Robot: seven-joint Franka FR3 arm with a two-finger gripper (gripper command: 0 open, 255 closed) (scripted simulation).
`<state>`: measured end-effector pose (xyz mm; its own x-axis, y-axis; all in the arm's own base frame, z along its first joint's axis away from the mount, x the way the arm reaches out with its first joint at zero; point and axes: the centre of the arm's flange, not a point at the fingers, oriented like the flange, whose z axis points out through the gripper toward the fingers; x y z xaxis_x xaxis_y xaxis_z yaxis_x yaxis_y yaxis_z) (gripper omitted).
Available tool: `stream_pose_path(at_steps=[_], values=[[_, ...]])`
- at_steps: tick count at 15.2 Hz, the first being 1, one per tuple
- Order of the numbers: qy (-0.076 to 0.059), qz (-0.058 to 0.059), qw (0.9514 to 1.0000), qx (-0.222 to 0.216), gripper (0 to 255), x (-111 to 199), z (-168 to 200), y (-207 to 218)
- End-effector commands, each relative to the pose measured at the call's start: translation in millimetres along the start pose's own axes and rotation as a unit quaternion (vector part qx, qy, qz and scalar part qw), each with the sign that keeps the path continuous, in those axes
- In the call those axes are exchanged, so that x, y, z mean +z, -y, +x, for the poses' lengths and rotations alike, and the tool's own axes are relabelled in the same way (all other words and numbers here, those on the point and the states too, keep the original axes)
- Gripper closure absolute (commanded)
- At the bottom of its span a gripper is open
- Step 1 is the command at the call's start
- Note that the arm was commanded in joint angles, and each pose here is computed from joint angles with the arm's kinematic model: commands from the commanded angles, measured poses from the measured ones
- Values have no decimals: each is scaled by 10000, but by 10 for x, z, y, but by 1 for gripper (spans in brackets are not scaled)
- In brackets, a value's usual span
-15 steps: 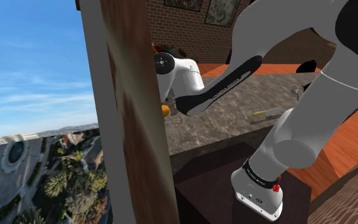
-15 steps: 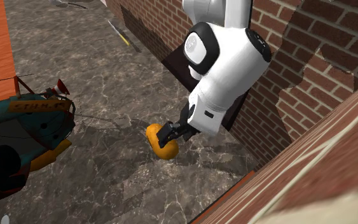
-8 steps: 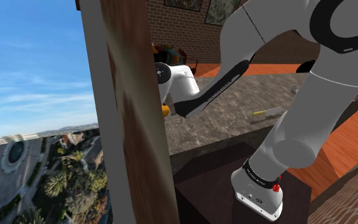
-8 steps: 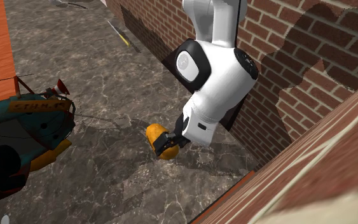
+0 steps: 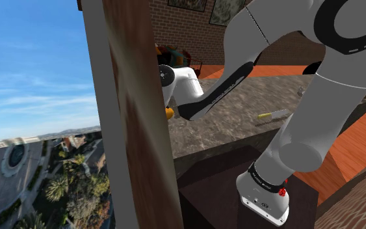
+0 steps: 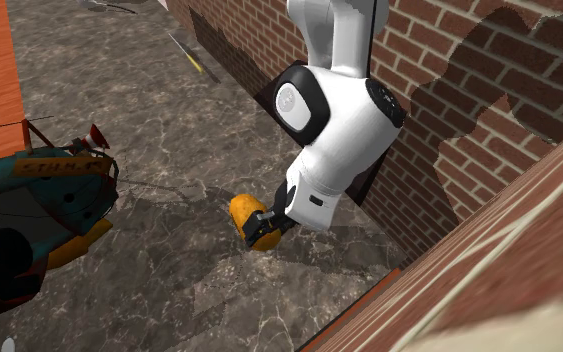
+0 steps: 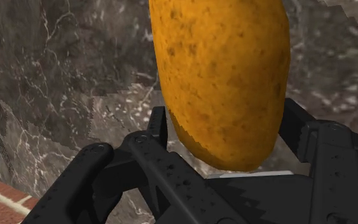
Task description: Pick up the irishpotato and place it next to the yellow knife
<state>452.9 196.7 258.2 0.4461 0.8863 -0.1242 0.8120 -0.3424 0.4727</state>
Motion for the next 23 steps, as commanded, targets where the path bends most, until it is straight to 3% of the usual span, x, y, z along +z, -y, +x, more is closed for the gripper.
stream_pose_path(at_steps=[1,9,23], values=[[0,0,10000,0,255,0,0,0],[0,0,10000,0,255,1,0,0],[0,0,10000,0,255,-644,-92,-350]])
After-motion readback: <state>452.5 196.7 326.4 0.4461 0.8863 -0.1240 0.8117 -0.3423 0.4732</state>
